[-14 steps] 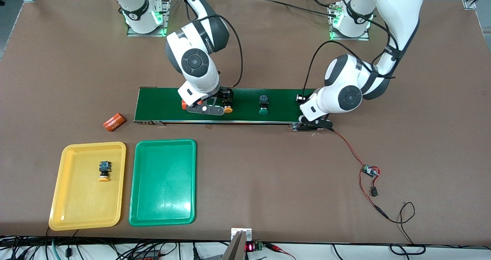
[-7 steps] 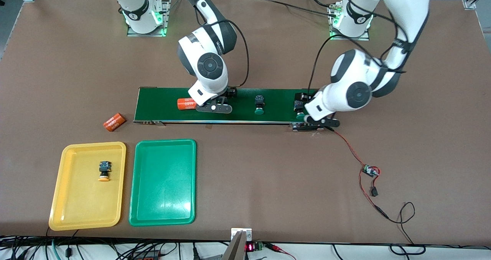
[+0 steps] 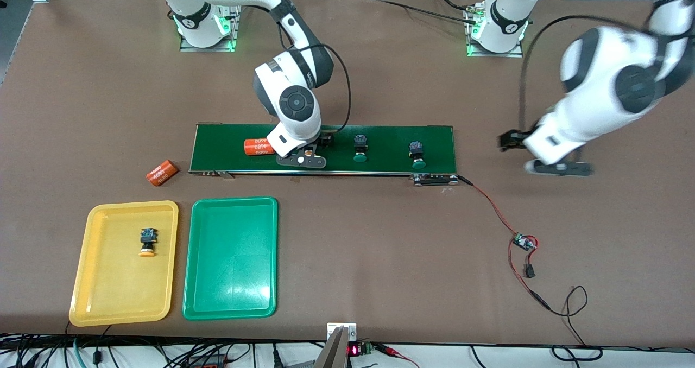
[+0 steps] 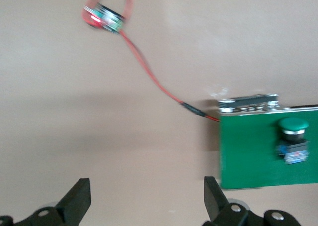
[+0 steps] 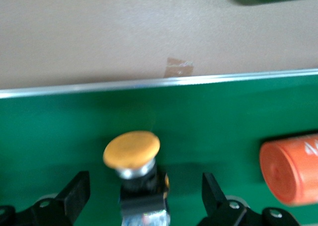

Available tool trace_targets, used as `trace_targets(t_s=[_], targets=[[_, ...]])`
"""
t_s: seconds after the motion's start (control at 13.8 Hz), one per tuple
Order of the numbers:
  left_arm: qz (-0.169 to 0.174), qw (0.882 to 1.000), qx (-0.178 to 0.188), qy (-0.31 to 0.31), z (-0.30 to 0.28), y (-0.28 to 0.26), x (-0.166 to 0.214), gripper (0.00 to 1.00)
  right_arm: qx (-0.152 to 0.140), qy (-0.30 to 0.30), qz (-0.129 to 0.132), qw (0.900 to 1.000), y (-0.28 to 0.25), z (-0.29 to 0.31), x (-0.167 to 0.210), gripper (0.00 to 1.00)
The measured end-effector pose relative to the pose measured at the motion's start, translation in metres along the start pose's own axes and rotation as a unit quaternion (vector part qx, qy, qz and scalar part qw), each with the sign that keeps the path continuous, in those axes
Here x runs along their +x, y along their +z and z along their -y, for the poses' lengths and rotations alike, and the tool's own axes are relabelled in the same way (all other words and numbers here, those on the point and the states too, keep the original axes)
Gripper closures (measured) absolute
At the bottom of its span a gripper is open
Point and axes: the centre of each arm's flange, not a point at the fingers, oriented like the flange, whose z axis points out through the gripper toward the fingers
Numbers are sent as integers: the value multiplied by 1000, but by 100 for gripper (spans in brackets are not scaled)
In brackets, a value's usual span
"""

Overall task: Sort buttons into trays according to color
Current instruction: 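Grasp another yellow button with the right gripper while the left withdraws, then carry the yellow button into the yellow tray and release it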

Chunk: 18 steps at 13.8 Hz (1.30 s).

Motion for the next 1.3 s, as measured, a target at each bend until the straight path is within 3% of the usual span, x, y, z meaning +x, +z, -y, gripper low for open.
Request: trace_targets(t_s=[0.07, 0.14, 0.29, 0.51, 0.8, 0.94, 1.09, 1.3], targets=[[-14, 1000, 3, 4, 26, -17, -5, 0, -1, 3, 0, 1000, 9, -4, 2, 0], [-26, 1000, 4, 3, 48, -32, -11, 0, -1, 5, 0, 1000, 12, -6, 3, 7], [-40, 999, 5, -3, 68, -57, -24, 0, 3, 8, -3, 1000, 6, -5, 3, 30], [-25, 1000, 4, 5, 59, -106, -35, 0, 9, 29, -7, 1000, -2, -4, 2, 58], [-25, 999, 7, 26, 34, -145, -32, 0, 16, 36, -13, 999, -11, -3, 4, 59], [-32, 999, 7, 26, 34, -144, -27, 0, 31, 51, -29, 998, -34, -15, 23, 59], [-31, 999, 7, 24, 36, -141, -23, 0, 40, 73, -57, 995, -64, -61, 69, 59], [-33, 999, 8, 22, 39, -142, -23, 0, 41, 53, -82, 994, -88, -186, 148, 59]])
